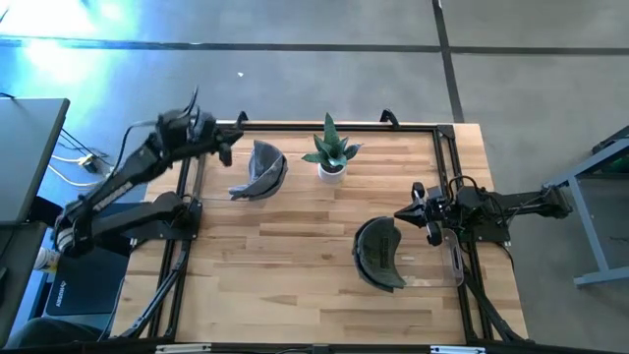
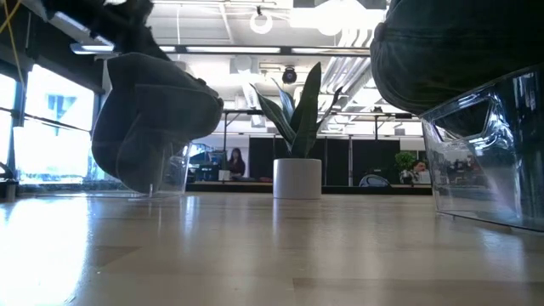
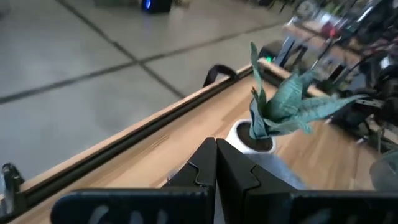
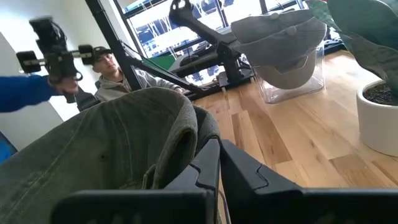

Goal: Pick & Place hat
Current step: Return to Home Position

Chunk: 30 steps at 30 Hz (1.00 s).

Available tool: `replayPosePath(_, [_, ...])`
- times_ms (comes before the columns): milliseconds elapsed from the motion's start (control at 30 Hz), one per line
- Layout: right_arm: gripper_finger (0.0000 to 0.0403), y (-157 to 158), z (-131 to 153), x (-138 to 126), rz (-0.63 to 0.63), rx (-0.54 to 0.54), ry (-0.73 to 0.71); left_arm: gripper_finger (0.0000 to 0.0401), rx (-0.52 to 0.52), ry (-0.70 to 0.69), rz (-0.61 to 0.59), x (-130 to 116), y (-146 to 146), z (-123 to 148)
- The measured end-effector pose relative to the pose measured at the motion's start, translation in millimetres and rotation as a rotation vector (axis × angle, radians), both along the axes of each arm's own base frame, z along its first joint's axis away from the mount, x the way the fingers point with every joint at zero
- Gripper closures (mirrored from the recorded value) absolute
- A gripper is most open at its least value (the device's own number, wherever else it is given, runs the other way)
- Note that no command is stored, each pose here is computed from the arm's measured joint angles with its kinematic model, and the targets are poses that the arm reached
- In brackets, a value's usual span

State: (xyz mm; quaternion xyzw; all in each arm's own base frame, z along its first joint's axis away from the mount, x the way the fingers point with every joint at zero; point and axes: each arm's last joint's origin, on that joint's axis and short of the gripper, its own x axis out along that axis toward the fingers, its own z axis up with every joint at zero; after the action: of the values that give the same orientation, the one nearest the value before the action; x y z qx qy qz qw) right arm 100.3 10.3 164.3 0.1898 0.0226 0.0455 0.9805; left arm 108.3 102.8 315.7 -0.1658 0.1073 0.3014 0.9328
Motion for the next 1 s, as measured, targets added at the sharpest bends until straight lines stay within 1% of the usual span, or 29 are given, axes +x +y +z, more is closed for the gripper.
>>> replayPosePath(100, [0.0392,0.0,0.0,0.0,0.0,0.0,0.0,0.0401,0.031,-0.097,-0.026,-8.3,-10.1,-21.9])
replayPosePath(200, [0.0391,0.0,0.0,0.0,0.0,0.0,0.0,0.0401,-0.015,-0.208,-0.054,-13.7,-18.1,-38.0])
replayPosePath(267, [0.0391,0.0,0.0,0.0,0.0,0.0,0.0,0.0401,-0.021,-0.271,-0.081,-15.9,-24.9,-40.3])
replayPosePath(367, [0.0391,0.0,0.0,0.0,-0.001,0.0,0.0,0.0401,0.032,-0.327,-0.14,-19.5,-38.9,-32.9])
replayPosePath(467, [0.0391,-0.1,0.0,0.0,-0.001,0.0,0.0,0.0401,0.066,-0.347,-0.165,-22.6,-52.0,-30.2])
replayPosePath(600, [0.0391,-0.1,-0.1,0.0,-0.001,0.0,0.001,0.0401,0.076,-0.356,-0.191,-24.7,-65.9,-34.9])
replayPosePath(700, [0.0391,0.0,-0.1,0.0,-0.001,0.0,0.001,0.0401,0.072,-0.395,-0.235,-17.5,-72.5,-47.4])
replayPosePath(767, [0.0391,0.0,-0.1,0.0,-0.001,0.0,0.001,0.0401,0.11,-0.448,-0.282,-11.7,-77.3,-53.3])
replayPosePath(833, [0.0391,0.0,-0.1,0.0,-0.001,0.0,0.001,0.0401,0.145,-0.461,-0.323,-7.6,-81.6,-58.8])
replayPosePath(867, [0.0391,-0.1,-0.1,0.0,-0.001,0.0,0.0,0.0401,0.142,-0.455,-0.342,-6.7,-83.6,-60.1])
replayPosePath(933, [0.0391,0.0,-0.2,0.0,-0.001,0.0,0.001,0.0401,0.093,-0.486,-0.351,-5.7,-86.1,-60.9])
replayPosePath(1000, [0.0391,0.0,-0.2,0.0,-0.001,0.0,0.001,0.0401,0.064,-0.47,-0.382,-4.9,-88.3,-63.2])
